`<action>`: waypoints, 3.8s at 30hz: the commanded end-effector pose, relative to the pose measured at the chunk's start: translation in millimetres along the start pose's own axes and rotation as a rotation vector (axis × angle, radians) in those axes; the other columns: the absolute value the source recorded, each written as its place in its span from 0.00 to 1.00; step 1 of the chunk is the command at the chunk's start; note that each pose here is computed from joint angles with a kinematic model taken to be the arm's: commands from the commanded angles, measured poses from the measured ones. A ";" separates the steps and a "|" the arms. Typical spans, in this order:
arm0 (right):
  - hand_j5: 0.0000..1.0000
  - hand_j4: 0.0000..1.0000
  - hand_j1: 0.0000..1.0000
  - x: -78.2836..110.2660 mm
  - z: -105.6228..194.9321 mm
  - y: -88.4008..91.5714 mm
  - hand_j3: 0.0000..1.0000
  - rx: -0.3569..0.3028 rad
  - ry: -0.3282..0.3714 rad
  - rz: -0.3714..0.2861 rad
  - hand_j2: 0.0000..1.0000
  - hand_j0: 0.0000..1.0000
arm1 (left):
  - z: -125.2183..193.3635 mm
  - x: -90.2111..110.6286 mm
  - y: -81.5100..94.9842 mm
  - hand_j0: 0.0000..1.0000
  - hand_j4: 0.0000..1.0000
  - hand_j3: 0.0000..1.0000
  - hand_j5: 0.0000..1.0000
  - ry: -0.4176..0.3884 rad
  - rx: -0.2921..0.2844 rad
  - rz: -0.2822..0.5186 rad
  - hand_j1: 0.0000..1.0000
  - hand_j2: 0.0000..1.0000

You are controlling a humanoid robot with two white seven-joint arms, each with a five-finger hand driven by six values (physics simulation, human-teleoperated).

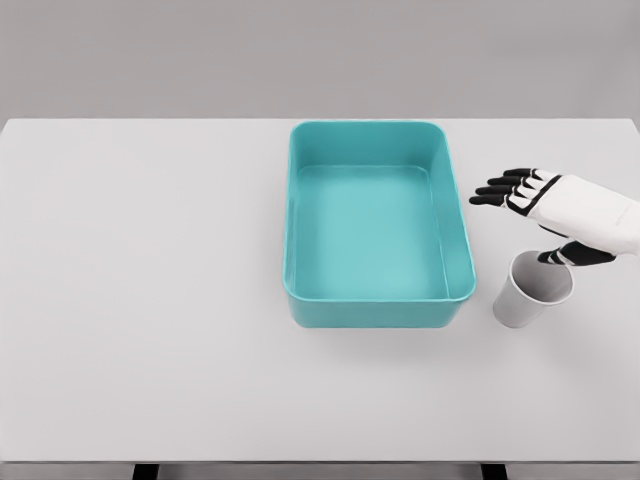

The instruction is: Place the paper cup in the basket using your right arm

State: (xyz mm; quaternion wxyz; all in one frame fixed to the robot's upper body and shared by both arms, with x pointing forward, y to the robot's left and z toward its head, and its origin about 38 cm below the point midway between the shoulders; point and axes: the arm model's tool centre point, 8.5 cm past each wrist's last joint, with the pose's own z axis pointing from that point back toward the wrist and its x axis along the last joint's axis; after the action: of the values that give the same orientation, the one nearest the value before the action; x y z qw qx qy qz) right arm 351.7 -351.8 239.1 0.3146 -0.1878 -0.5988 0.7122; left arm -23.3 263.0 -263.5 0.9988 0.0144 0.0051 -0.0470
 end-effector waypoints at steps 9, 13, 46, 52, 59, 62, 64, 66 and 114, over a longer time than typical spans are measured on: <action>1.00 1.00 1.00 -5.9 30.4 -27.0 1.00 -0.232 -0.011 -0.132 1.00 1.00 | 0.0 0.0 0.0 1.00 1.00 1.00 1.00 -0.001 0.000 0.000 1.00 1.00; 1.00 1.00 1.00 -0.5 57.7 -15.5 1.00 -0.264 -0.114 -0.373 1.00 1.00 | 0.0 0.0 0.0 1.00 1.00 1.00 1.00 -0.001 0.000 0.000 1.00 1.00; 1.00 1.00 1.00 -28.4 93.3 185.5 1.00 -0.422 0.169 -1.205 1.00 1.00 | 0.0 -0.1 0.0 1.00 1.00 1.00 1.00 0.001 0.000 0.000 1.00 1.00; 1.00 1.00 1.00 -25.4 86.1 183.5 1.00 -0.422 0.159 -1.229 1.00 1.00 | 0.0 0.0 0.0 1.00 1.00 1.00 1.00 -0.001 0.000 0.000 1.00 1.00; 1.00 1.00 1.00 -21.6 62.1 182.4 1.00 -0.393 0.126 -1.265 1.00 1.00 | 0.0 0.0 0.0 1.00 1.00 1.00 1.00 -0.001 0.000 0.000 1.00 1.00; 1.00 1.00 1.00 -21.0 54.7 186.1 1.00 -0.389 0.124 -1.282 1.00 1.00 | 0.0 0.0 0.0 1.00 1.00 1.00 1.00 -0.001 0.000 0.000 1.00 1.00; 1.00 1.00 1.00 -20.8 54.5 187.0 1.00 -0.384 0.127 -1.280 1.00 1.00 | 0.0 -0.1 0.0 1.00 1.00 1.00 1.00 0.001 0.000 0.000 1.00 1.00; 1.00 1.00 1.00 -20.1 52.6 187.9 1.00 -0.380 0.124 -1.282 1.00 1.00 | 0.0 0.0 0.0 1.00 1.00 1.00 1.00 -0.001 0.000 0.000 1.00 1.00; 0.43 0.43 0.43 -25.0 29.0 141.6 0.43 -0.373 0.022 -1.186 0.43 0.43 | 0.0 0.0 0.0 1.00 1.00 1.00 1.00 -0.001 0.000 0.000 1.00 1.00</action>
State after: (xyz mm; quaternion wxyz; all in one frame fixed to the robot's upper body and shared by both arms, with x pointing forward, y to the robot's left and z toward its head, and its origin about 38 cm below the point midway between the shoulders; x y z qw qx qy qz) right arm 320.2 -401.1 102.4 0.6252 0.1175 -0.7109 0.2999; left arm -23.3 263.0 -263.5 0.9988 0.0144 0.0050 -0.0470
